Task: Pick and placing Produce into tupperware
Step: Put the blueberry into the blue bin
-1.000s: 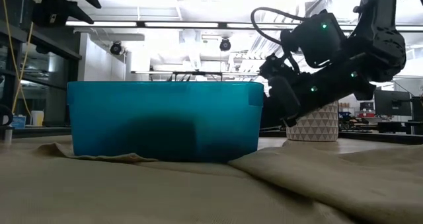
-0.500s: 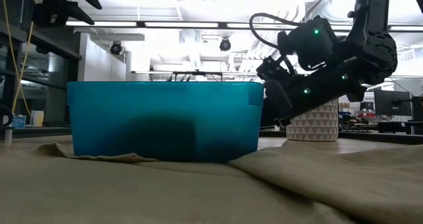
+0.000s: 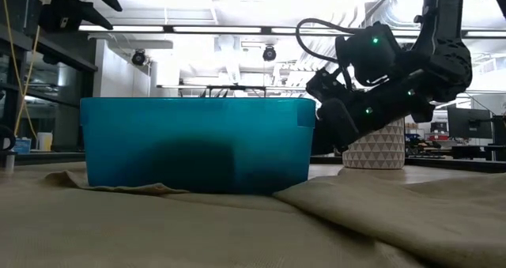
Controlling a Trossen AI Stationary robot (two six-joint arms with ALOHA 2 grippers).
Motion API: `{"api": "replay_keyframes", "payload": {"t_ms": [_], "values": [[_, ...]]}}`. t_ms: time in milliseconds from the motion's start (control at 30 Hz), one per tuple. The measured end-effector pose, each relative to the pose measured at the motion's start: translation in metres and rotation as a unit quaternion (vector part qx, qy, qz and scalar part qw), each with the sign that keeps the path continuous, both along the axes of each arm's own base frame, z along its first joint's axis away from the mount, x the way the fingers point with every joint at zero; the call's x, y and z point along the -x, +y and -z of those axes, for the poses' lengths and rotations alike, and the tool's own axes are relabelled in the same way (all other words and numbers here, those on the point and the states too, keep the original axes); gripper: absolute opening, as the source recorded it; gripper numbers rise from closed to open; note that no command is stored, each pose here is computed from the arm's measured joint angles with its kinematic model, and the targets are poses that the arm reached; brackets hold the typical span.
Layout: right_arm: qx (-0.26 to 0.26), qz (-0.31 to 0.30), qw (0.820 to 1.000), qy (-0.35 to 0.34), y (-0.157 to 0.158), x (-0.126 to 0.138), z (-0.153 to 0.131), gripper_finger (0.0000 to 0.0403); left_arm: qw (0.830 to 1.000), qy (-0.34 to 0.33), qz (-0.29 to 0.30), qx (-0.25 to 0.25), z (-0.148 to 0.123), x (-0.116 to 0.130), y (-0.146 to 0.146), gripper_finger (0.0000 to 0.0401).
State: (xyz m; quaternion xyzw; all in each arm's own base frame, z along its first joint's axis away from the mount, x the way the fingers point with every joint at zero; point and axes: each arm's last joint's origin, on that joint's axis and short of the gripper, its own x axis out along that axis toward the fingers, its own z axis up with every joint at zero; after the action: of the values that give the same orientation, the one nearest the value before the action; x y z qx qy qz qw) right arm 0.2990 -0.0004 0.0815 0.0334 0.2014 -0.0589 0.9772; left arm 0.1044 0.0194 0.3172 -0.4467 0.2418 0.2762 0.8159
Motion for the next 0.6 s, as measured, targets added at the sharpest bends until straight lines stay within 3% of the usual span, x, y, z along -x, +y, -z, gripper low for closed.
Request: {"api": "replay_keyframes", "payload": {"t_ms": [600], "values": [[-0.003,-0.036,0.999,0.005,-0.004,-0.020,0.010,0.0172,1.000,0.002,-0.001,0.000,0.000,0.000,0.000,0.0156]]}}
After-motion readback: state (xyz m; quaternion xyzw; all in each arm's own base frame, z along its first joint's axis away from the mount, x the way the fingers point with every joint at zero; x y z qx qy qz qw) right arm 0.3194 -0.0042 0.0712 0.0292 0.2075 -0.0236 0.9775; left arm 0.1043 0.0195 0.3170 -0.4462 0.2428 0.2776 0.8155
